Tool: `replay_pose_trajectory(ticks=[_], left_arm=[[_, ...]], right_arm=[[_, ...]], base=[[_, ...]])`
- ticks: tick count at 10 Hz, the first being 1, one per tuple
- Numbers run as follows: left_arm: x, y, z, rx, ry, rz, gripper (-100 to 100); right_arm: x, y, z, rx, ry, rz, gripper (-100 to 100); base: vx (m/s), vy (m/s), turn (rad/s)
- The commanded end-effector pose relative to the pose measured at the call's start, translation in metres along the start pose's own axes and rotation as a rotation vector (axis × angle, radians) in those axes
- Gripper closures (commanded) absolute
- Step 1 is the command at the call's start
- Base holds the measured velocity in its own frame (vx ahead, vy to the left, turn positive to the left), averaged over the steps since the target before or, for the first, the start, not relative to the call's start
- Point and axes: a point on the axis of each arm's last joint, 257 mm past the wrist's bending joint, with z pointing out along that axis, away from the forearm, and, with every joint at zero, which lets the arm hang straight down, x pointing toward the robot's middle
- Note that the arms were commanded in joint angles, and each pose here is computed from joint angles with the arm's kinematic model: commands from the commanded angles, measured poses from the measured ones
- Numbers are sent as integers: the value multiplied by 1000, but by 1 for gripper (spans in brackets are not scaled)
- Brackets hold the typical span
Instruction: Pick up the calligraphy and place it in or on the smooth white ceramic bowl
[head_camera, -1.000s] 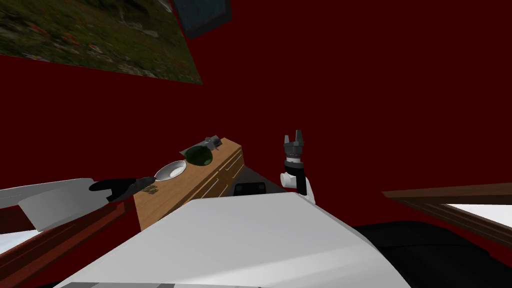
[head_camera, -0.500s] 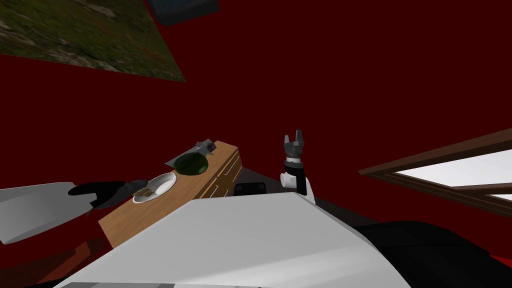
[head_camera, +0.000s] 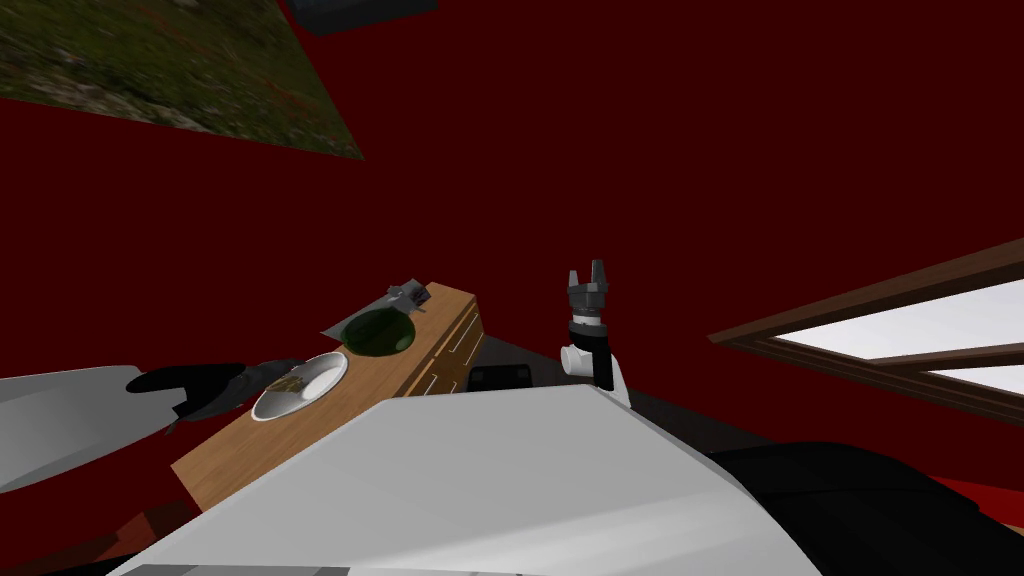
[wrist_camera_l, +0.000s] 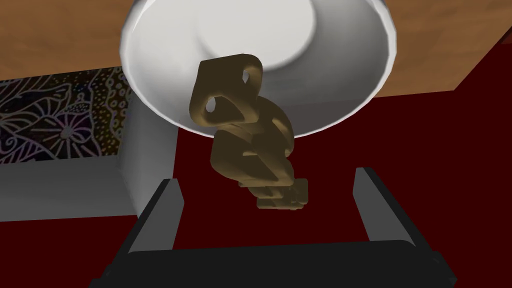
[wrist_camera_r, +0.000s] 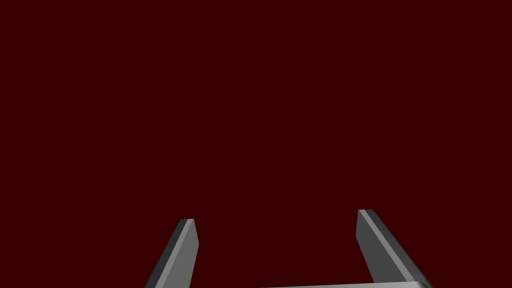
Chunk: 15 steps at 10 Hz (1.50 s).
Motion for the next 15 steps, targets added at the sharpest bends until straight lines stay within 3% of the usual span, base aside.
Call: replay_pose_trajectory(ticks=[1, 2, 3, 4, 12, 13, 14, 15], left_arm=[[0, 0, 0, 0, 0, 0, -100], [0, 0, 0, 0, 0, 0, -100], [0, 0, 0, 0, 0, 0, 0], [-6, -6, -10, 3, -1, 1, -100], [-22, -26, -51, 4, 0, 5, -100], [-22, -25, -47, 4, -1, 3, -100], [-23, -25, -48, 5, 0, 4, 0], [-23, -25, -48, 5, -1, 4, 0]], right_arm=[[0, 0, 0, 0, 0, 0, 0], [0, 0, 0, 0, 0, 0, 0], [0, 0, 0, 0, 0, 0, 0], [0, 0, 0, 0, 0, 0, 0], [0, 0, 0, 0, 0, 0, 0], [0, 0, 0, 0, 0, 0, 0], [0, 0, 0, 0, 0, 0, 0], [0, 0, 0, 0, 0, 0, 0]], base=[[0, 0, 0], [0, 0, 0], [0, 0, 0], [-14, 8, 9], [-18, 20, 5], [-8, 9, -1], [0, 0, 0], [0, 0, 0]])
